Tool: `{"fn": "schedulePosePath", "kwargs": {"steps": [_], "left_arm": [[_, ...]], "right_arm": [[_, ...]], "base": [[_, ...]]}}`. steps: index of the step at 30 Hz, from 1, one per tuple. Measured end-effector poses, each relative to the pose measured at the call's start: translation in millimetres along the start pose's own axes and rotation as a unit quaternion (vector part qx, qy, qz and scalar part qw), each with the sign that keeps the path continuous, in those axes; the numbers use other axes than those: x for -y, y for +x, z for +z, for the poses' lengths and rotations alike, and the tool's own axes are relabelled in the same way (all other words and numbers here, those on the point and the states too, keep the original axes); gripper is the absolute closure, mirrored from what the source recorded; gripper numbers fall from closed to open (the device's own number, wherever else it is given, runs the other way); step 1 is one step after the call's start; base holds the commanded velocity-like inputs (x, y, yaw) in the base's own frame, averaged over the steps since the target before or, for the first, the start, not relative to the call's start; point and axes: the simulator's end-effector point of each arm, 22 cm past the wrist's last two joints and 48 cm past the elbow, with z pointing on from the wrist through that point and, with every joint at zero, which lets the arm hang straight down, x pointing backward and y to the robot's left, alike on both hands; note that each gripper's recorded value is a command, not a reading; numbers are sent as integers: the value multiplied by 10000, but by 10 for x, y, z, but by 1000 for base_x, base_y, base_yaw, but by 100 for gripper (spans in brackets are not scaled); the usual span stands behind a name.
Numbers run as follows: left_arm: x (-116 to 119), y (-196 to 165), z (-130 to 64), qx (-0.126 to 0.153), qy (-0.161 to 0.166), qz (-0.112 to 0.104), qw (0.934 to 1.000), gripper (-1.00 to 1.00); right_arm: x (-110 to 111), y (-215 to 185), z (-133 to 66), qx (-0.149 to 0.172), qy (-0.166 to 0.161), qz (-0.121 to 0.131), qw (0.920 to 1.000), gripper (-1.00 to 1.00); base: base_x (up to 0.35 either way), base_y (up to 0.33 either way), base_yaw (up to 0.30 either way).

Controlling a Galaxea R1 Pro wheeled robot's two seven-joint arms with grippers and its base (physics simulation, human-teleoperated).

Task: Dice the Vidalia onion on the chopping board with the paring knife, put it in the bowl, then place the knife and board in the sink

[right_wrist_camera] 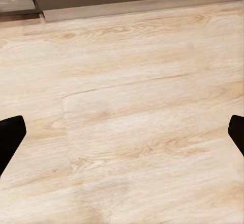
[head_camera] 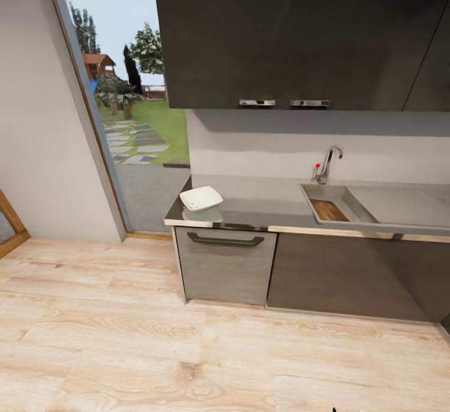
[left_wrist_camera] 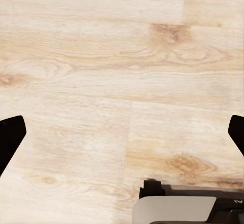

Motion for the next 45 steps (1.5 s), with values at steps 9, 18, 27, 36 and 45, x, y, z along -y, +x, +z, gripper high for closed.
{"fn": "schedulePosePath", "kwargs": {"steps": [9,18,27,36,45], "left_arm": [[-4,-61,-12,68,-2,-8,10000,-100],[-8,-124,-25,138,-5,-17,9999,-100],[-12,-187,-39,208,-8,-26,9998,-100],[-16,-244,-53,273,-10,-34,9996,-100],[-16,-252,-56,281,-9,-35,9996,-100]], "right_arm": [[-9,-62,-5,67,-10,23,10000,-100],[-17,-125,-11,134,-20,46,9999,-100],[-27,-187,-18,201,-34,61,9998,-100],[-34,-248,-25,265,-44,84,9996,-100],[-36,-258,-26,277,-48,82,9996,-100]], "base": [[0,0,0],[0,0,0],[0,0,0],[0,0,0],[0,0,-68]]}}
